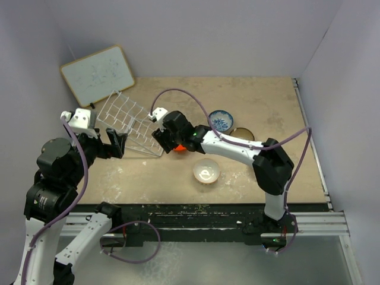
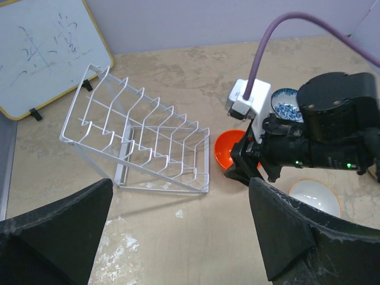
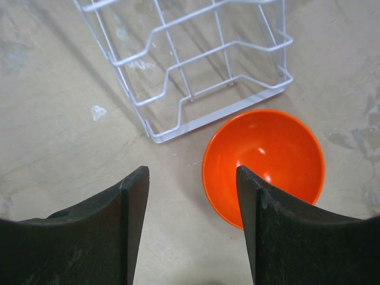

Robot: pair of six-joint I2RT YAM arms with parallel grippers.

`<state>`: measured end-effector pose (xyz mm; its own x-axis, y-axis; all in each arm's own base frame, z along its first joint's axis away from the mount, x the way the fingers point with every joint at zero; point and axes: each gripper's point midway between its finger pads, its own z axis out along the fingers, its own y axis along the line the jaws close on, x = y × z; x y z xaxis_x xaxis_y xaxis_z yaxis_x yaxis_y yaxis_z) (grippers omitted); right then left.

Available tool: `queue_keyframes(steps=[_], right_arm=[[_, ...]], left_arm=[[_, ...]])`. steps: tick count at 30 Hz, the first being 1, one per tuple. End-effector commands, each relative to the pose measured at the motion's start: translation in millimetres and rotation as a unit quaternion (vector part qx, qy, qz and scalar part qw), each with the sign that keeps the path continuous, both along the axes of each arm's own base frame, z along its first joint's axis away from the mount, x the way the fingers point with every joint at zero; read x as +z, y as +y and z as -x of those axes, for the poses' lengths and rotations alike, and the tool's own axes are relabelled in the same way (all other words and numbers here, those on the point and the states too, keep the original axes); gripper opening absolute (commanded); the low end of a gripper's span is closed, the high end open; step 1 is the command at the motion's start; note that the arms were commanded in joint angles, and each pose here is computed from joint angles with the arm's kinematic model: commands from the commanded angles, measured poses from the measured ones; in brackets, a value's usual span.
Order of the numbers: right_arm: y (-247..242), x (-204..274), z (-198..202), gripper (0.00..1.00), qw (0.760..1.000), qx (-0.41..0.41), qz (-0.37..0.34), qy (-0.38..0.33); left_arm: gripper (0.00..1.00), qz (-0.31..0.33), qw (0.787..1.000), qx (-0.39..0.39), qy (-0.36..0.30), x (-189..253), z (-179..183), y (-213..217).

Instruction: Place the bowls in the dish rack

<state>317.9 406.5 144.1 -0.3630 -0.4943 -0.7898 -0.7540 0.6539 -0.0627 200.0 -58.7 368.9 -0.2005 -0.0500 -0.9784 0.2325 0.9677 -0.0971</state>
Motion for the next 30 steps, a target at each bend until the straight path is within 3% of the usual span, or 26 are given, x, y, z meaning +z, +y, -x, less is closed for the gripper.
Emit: queue_keyframes(steps=[1, 8, 12, 25, 28, 30], right_arm=[[-6, -25, -10, 0.62, 0.999, -0.013, 0.019, 0.022], [-7, -50, -17, 0.57, 0.998, -0.037, 0.042, 0.033], [-7, -57, -20, 0.44, 0.997, -0.047, 0.044, 0.034], [-19, -77, -23, 0.38, 0.994, -0.078, 0.072, 0.038], [-21, -76, -25, 0.29, 0.993, -0.083, 0.075, 0.034], [-21, -73, -25, 0.18, 0.993, -0.087, 0.071, 0.032]], left_arm=[[0.99, 0.006, 1.000, -0.004, -0.017, 8, 1, -1], [0.99, 0.004, 1.000, 0.001, -0.018, 8, 3, 2], [0.99, 0.002, 1.000, 0.002, -0.016, 8, 3, 2], [0.99, -0.001, 1.000, 0.003, -0.021, 11, 5, 4], [0.99, 0.000, 1.000, 0.002, -0.022, 11, 6, 4], [0.99, 0.000, 1.000, 0.002, -0.023, 12, 7, 4]])
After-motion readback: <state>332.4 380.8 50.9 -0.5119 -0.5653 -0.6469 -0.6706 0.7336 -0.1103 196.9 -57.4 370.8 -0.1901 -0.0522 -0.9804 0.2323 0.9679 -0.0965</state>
